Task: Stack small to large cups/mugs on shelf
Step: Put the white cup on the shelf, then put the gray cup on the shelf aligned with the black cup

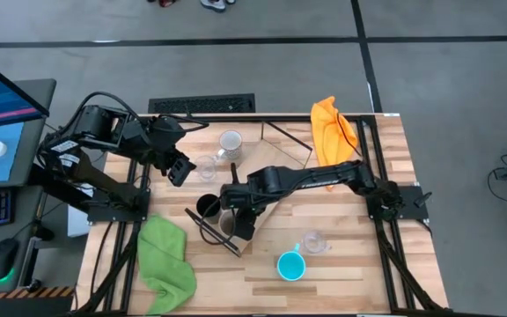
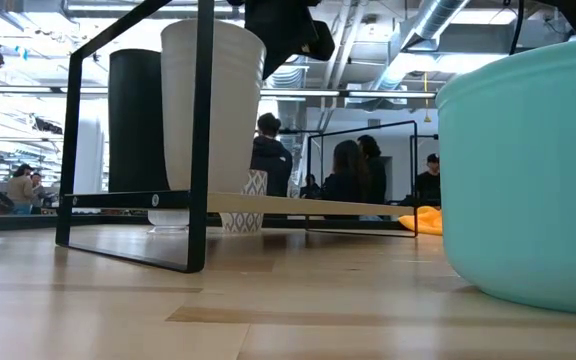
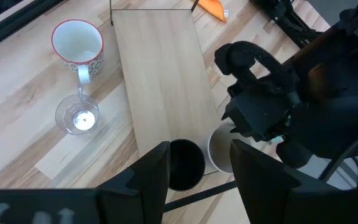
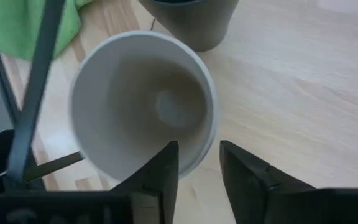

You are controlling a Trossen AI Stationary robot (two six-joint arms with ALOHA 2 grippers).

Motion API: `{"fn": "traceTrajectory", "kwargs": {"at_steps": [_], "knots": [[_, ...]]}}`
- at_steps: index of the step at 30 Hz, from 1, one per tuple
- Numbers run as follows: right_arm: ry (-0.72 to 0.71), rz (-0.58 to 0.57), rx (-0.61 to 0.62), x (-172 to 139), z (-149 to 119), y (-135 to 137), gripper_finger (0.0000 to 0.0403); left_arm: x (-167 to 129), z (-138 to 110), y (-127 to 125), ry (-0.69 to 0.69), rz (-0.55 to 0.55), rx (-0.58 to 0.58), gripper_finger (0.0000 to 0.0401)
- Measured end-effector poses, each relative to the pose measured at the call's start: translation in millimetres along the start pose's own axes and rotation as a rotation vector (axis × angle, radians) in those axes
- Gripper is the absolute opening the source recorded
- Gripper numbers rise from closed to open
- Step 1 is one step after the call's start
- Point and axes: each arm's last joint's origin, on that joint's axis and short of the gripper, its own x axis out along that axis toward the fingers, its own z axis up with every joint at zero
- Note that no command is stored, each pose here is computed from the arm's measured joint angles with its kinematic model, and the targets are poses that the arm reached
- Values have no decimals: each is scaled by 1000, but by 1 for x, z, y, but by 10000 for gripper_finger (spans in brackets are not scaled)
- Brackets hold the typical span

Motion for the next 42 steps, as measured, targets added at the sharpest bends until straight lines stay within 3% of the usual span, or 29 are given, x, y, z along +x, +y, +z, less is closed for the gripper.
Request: {"fn": "traceTrajectory", "kwargs": {"at_steps": [13,20,25,28,32,37,42], "knots": [[5,23,-30,-8,-1,2,181,0,0,0,-1,1,2,160],[-139,69,-40,-71,-5,-3,208,0,1,1,-36,34,-5,160],[-208,-13,-25,-125,-27,-15,202,2,8,3,-167,137,-20,160],[-271,-43,8,-156,-40,-22,199,8,18,9,-206,201,-38,160],[-295,-92,54,-182,-57,-31,198,31,40,22,-143,273,0,160],[-305,-165,106,-201,-74,-39,201,68,76,51,-26,340,52,169],[-319,-160,118,-205,-77,-38,198,107,107,86,106,332,81,198]]}}
